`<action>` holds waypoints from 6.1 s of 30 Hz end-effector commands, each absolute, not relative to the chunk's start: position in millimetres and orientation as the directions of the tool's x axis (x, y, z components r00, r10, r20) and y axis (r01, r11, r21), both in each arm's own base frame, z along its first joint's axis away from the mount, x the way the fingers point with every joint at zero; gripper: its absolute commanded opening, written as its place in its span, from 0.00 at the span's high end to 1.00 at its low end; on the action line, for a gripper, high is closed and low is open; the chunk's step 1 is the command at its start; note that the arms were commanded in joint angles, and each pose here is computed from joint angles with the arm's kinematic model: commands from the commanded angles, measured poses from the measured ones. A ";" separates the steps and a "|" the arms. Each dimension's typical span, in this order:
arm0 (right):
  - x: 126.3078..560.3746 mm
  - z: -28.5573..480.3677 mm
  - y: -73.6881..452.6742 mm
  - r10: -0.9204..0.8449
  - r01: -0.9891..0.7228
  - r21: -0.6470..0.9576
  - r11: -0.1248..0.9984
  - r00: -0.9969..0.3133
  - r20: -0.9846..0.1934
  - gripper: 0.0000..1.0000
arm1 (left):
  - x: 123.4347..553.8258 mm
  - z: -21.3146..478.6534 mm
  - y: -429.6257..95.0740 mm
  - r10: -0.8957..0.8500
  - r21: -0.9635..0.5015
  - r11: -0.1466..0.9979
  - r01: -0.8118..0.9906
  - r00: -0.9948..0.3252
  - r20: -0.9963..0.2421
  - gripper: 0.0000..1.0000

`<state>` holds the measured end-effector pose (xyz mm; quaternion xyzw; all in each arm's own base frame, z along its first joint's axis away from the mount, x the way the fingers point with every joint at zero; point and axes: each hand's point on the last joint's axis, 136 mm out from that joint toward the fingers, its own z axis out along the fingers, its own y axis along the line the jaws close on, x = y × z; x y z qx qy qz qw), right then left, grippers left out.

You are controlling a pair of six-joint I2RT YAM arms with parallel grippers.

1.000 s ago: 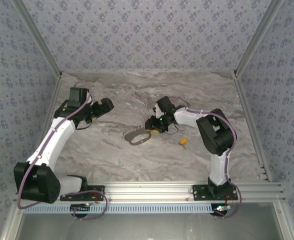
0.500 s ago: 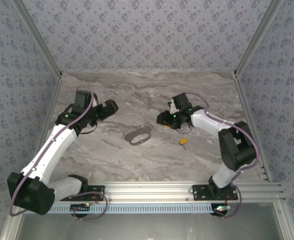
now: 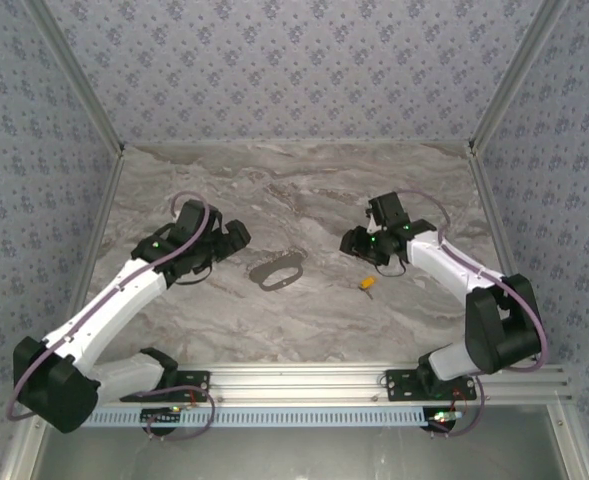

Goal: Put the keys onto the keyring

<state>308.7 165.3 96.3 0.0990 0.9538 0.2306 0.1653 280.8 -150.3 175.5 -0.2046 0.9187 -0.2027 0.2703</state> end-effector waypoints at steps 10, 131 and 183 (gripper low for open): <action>301.1 68.9 208.2 0.242 0.128 0.468 0.874 -0.951 -0.191 0.58 | 299.3 155.0 -172.8 -0.408 -0.443 0.869 -0.219 -0.824 -0.393 0.02; 251.4 94.9 151.1 0.278 0.139 0.398 0.907 -0.907 -0.315 0.00 | 241.3 55.6 -326.2 0.114 -0.377 0.902 0.209 -0.959 -0.260 0.52; 236.3 94.7 156.1 0.330 0.126 0.562 0.817 -0.902 -0.277 0.13 | 270.4 72.5 -307.8 0.269 -0.064 0.942 0.329 -0.855 -0.444 0.57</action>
